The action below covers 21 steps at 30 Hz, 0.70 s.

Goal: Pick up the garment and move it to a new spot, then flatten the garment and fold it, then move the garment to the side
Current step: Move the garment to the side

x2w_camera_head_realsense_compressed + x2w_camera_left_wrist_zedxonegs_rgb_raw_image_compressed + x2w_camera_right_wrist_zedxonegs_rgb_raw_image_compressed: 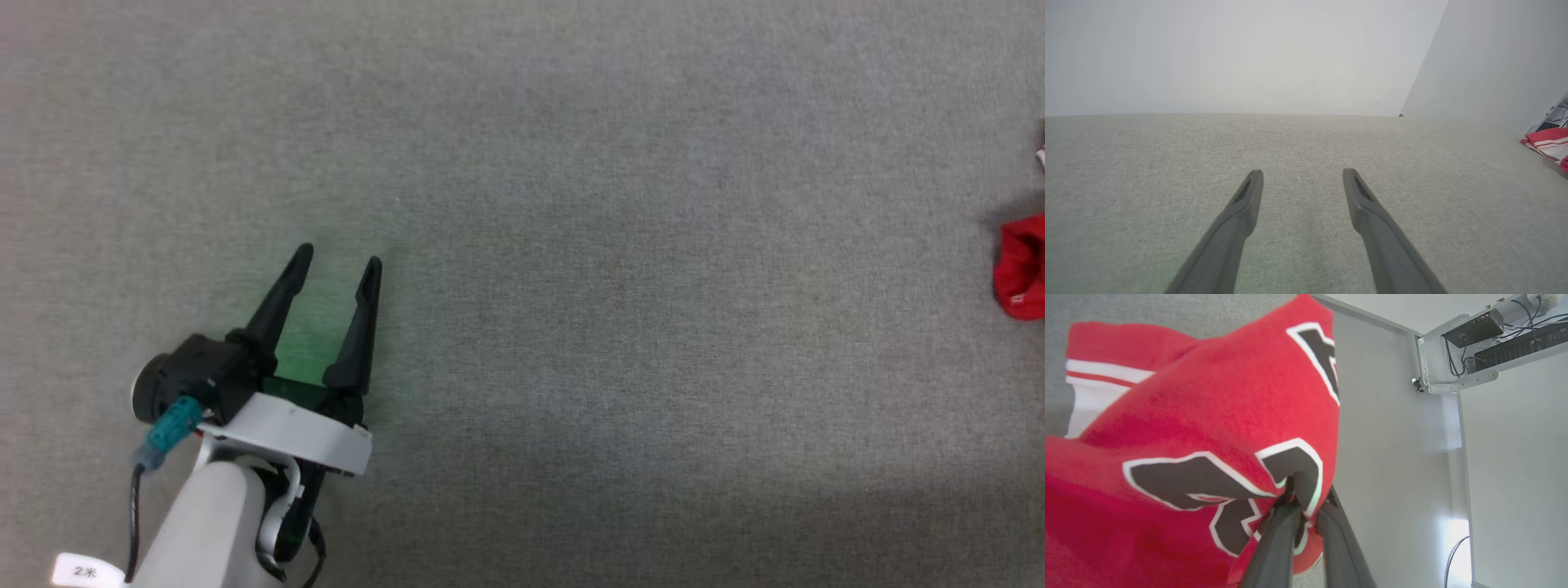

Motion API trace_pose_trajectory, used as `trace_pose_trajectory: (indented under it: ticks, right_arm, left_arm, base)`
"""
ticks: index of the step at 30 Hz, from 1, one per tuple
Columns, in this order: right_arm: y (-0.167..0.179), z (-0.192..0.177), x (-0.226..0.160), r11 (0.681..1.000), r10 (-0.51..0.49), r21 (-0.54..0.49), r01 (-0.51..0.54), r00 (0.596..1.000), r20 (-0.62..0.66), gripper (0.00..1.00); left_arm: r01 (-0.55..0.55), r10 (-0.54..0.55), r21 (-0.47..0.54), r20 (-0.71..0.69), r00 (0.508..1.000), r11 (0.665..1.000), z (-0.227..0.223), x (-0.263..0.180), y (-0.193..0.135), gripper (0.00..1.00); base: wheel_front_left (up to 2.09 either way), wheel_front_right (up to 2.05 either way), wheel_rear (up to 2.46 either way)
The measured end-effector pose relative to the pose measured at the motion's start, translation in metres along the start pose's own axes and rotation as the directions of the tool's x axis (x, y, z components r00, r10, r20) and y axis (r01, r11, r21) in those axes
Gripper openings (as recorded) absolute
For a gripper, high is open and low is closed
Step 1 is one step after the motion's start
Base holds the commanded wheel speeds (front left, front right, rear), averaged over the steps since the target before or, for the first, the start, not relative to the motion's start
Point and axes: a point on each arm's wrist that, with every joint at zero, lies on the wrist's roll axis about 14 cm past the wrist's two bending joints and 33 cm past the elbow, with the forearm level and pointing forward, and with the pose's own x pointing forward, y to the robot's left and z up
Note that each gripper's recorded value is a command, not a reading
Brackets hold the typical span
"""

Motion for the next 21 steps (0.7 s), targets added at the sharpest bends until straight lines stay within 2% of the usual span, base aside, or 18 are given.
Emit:
trace_pose_trajectory:
  ticks: [6, 15, 21]
  right_arm:
    - [-0.005, -0.012, 0.008, 0.999, -0.036, -0.037, 0.035, 0.998, -0.043, 0.00]
    - [0.048, -0.034, 0.035, 0.999, 0.040, -0.018, -0.042, 0.992, -0.120, 0.00]
    - [0.062, -0.041, 0.049, 0.999, 0.041, -0.005, -0.042, 0.986, -0.160, 0.00]
  left_arm:
    - [0.031, -0.031, -0.010, -0.023, 0.999, 0.999, -0.014, 0.011, -0.006, 1.00]
    - [0.024, -0.024, 0.000, -0.041, 0.999, 1.000, -0.021, 0.013, 0.003, 1.00]
    - [0.001, 0.000, 0.001, -0.061, 0.998, 1.000, -0.027, 0.008, 0.013, 1.00]
  base:
    - [0.00, 0.00, 0.00]
    - [0.00, 0.00, 0.00]
    - [0.00, 0.00, 0.00]
